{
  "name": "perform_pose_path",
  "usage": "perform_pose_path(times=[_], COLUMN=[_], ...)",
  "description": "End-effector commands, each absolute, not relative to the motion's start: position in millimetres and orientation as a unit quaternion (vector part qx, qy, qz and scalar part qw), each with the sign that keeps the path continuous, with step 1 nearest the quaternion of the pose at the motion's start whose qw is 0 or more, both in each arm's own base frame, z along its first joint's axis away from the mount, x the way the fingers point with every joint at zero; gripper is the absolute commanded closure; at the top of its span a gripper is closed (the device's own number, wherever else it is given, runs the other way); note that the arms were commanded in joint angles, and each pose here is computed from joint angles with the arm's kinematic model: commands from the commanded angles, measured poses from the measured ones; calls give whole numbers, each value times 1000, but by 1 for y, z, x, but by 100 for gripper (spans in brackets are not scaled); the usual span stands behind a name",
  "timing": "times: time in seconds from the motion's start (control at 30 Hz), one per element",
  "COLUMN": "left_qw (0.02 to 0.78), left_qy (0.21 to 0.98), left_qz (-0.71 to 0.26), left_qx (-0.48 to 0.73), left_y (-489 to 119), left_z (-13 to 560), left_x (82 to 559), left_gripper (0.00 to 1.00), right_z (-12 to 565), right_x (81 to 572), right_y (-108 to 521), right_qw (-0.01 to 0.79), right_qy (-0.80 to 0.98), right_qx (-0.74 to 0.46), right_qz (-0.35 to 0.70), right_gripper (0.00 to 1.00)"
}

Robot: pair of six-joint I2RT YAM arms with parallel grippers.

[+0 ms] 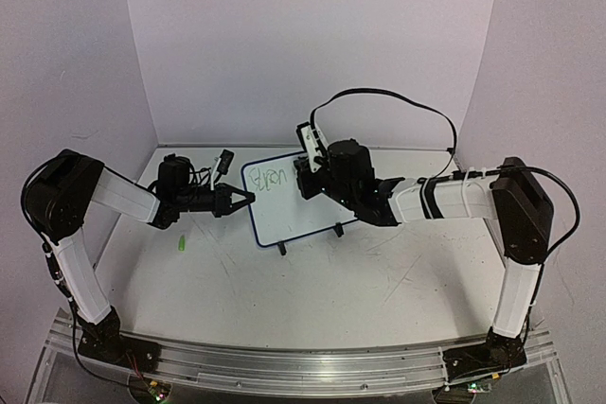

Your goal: Write a sentence on the whiteboard

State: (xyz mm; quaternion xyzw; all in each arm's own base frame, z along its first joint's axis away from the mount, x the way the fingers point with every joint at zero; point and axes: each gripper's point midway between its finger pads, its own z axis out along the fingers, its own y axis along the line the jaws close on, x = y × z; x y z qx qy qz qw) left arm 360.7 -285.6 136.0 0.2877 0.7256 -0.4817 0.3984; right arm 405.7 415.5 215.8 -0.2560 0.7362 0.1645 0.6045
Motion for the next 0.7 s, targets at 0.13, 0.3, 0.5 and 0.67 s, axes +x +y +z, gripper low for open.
perform_pose_path(times=[0.13, 0.3, 0.5, 0.67], left_qw=[423, 423, 423, 423], left_qy=[735, 735, 736, 735], left_qz=[-438, -438, -437, -438], left_qx=[299, 298, 298, 298], left_y=[-281, -281, -280, -281], left_z=[134, 133, 134, 133], left_x=[373, 373, 373, 373], left_gripper=[100, 100, 100, 100], right_z=[243, 242, 240, 238], right_x=[406, 406, 414, 419], right_y=[417, 422, 416, 416], right_qw=[627, 625, 626, 626], right_qy=[715, 715, 723, 726], right_qx=[-253, -257, -235, -228], right_qz=[179, 181, 177, 170], right_gripper=[100, 100, 100, 100])
